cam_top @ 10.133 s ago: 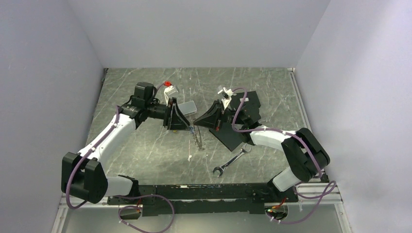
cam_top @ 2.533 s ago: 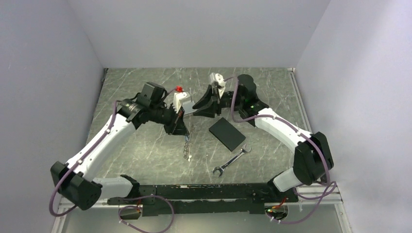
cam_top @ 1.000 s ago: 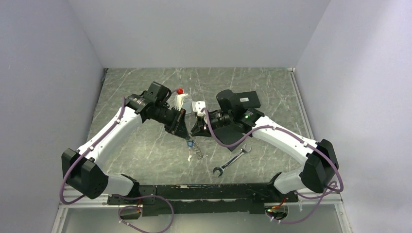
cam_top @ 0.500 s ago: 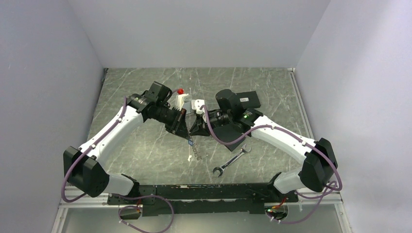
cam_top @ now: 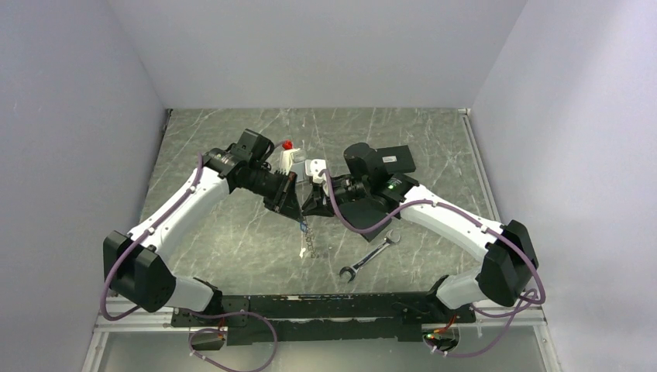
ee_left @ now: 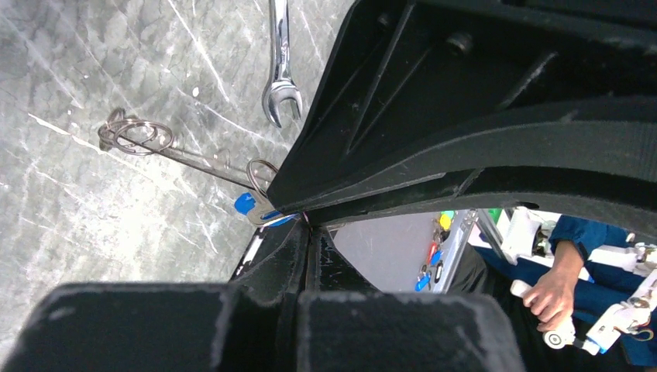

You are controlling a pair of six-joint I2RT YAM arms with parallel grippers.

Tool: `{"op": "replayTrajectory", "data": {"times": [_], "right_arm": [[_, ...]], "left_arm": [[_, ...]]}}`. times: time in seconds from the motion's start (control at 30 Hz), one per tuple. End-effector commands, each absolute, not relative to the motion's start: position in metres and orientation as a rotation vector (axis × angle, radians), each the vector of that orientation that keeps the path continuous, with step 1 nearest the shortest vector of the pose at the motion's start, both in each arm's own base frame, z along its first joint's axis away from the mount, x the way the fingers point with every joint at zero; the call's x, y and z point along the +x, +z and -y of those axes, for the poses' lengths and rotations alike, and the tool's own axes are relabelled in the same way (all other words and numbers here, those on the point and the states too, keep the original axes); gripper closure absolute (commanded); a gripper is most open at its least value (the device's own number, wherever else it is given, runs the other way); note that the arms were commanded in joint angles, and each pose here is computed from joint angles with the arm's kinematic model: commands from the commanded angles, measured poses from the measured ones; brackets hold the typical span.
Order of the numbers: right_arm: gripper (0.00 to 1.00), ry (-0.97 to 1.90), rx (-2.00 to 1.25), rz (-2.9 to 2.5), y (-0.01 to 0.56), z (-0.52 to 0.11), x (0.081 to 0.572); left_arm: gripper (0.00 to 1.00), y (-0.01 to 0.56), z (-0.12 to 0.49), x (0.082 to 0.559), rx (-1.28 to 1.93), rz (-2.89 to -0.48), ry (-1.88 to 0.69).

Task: Remove the keys from the keyring
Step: Remove the key from the keyring.

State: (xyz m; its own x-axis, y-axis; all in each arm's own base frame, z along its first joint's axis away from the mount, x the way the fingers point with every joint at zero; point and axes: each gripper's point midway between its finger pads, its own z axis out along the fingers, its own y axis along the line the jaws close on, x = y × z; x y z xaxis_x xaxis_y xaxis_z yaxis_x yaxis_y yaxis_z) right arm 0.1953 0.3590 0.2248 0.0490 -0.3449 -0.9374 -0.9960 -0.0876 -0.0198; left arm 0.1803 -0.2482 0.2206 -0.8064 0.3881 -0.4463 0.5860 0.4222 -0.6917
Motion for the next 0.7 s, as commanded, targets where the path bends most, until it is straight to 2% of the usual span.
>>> {"op": "replayTrajectory", "data": {"times": [0.0,0.3,0.43,0.5,0.67], "right_arm": [[0.80,0.989,-1.558,-1.304,0.227,-0.370,0.201],[0.82,0.963,-1.581,-1.277,0.215,-0.375,0.195],[0.90,0.987,-1.581,-1.269,0.214,-0.377,0.193],[1.00,0.982,-1.575,-1.275,0.213,-0.377,0.194],[1.00,0.942,-1.516,-1.320,0.209,-0.376,0.205]], "left_arm": [[1.00,0.259,0.267,0.174,0.889,-2.310,-1.535],[1.00,0.266,0.267,0.179,0.852,-2.289,-1.606],[1.00,0.269,0.268,0.178,0.872,-2.266,-1.624],[1.00,0.269,0.268,0.178,0.881,-2.260,-1.621],[1.00,0.272,0.266,0.179,0.893,-2.237,-1.598]]}}
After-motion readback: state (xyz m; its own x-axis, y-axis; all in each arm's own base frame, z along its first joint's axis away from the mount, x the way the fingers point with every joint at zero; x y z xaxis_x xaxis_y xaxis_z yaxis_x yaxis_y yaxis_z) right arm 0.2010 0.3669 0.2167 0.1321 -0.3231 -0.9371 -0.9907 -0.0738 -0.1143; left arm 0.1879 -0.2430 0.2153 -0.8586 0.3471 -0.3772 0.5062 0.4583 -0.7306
